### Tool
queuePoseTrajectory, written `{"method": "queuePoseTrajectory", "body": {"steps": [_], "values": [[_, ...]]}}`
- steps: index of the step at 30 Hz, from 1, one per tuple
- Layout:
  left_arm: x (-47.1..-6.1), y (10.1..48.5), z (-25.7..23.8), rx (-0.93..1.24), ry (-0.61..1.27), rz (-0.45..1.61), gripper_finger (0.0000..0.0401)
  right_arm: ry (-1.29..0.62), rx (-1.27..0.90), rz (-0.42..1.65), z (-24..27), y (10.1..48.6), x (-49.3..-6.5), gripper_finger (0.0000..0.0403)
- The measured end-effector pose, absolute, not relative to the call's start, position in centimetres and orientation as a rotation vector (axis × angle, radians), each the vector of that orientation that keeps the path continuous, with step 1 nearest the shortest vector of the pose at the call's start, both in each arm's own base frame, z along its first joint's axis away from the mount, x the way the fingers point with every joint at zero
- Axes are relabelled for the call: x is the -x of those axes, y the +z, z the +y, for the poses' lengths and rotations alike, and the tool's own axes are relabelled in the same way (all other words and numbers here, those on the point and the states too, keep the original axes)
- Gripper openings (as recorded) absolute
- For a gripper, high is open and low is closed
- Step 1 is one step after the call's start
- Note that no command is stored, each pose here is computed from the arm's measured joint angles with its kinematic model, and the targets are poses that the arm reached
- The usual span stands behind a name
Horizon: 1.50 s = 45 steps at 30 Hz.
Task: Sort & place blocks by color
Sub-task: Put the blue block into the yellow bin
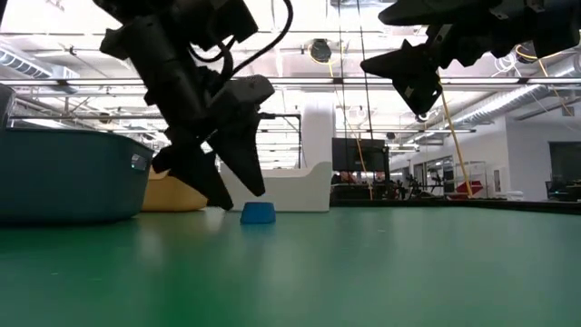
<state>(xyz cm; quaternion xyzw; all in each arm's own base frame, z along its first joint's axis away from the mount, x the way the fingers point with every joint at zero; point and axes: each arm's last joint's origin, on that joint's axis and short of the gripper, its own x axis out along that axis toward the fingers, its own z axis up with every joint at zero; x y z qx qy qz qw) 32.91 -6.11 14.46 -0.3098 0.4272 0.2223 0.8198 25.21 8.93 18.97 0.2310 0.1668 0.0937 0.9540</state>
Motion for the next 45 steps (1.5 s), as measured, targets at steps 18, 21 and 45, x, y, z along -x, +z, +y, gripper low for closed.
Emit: {"method": "queuePoseTrajectory", "body": {"steps": [18,21,45], "values": [[-33.2,14.5,-6.0,0.046,0.198,0.904,0.0291,0.191,-0.470,0.337,8.9,19.0,-25.2,0.0210],[-33.3,14.2,-6.1,0.005,0.148,0.914,0.0294,0.191,-0.470,0.337,8.9,19.0,-25.2,0.0210],[-33.6,11.6,-5.6,-0.002,0.021,1.039,0.0124,0.191,-0.470,0.336,8.9,19.0,-25.2,0.0210]]}}
